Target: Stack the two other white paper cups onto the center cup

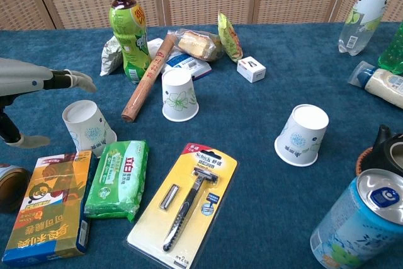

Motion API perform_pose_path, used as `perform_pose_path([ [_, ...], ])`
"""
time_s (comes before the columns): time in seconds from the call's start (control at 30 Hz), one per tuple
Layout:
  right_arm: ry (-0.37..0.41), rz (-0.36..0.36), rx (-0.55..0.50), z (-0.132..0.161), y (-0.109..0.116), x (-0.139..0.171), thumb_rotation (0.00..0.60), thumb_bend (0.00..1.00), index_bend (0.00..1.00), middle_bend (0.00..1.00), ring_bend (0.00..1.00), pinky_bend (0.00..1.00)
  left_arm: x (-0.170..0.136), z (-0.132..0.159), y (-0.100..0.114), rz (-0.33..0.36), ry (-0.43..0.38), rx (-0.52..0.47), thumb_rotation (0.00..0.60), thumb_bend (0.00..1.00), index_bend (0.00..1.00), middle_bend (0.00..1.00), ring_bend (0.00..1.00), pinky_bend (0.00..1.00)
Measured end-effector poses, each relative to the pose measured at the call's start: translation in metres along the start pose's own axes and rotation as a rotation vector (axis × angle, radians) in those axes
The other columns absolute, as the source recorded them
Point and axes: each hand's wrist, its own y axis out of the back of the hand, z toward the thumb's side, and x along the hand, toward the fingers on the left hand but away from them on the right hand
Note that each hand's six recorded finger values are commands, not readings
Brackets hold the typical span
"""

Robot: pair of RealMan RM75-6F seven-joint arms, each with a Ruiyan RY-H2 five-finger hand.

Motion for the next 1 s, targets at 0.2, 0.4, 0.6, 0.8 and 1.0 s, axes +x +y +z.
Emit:
perform_pose_path([
  [0.2, -0.004, -0.001, -0.007, -0.001, 0.001, 0.0, 0.6, 0.02, 0.0, 0.0, 0.0, 0.0, 0.012, 0.004, -0.002, -0.006, 0.024, 0.006, 0.6, 0.38, 0.0, 0.0, 0.0, 0.0],
  [0.4, -0.004, 0.006, -0.008, -0.002, -0.001, -0.001, 0.6, 0.02, 0.0, 0.0, 0.0, 0.0, 0.024, 0.01, -0.002, -0.013, 0.028, 0.011, 0.6, 0.38, 0.0, 0.0, 0.0, 0.09],
  [0.6, -0.009, 0.009, -0.013, -0.003, -0.002, -0.001, 0.6, 0.02, 0.0, 0.0, 0.0, 0.0, 0.032, 0.017, -0.001, -0.003, 0.016, 0.029, 0.6, 0.38, 0.02, 0.05, 0.05, 0.3],
  [0.8, -0.011, 0.011, -0.015, -0.004, -0.002, -0.002, 0.6, 0.02, 0.0, 0.0, 0.0, 0.0, 0.037, 0.021, -0.003, 0.014, 0.018, 0.049, 0.6, 0.39, 0.11, 0.17, 0.17, 0.4],
  [1.0, -0.012, 0.013, -0.017, -0.004, -0.003, -0.002, 0.6, 0.03, 0.0, 0.0, 0.0, 0.0, 0.037, 0.022, -0.003, 0.039, 0.018, 0.055, 0.6, 0.39, 0.15, 0.36, 0.24, 0.45],
])
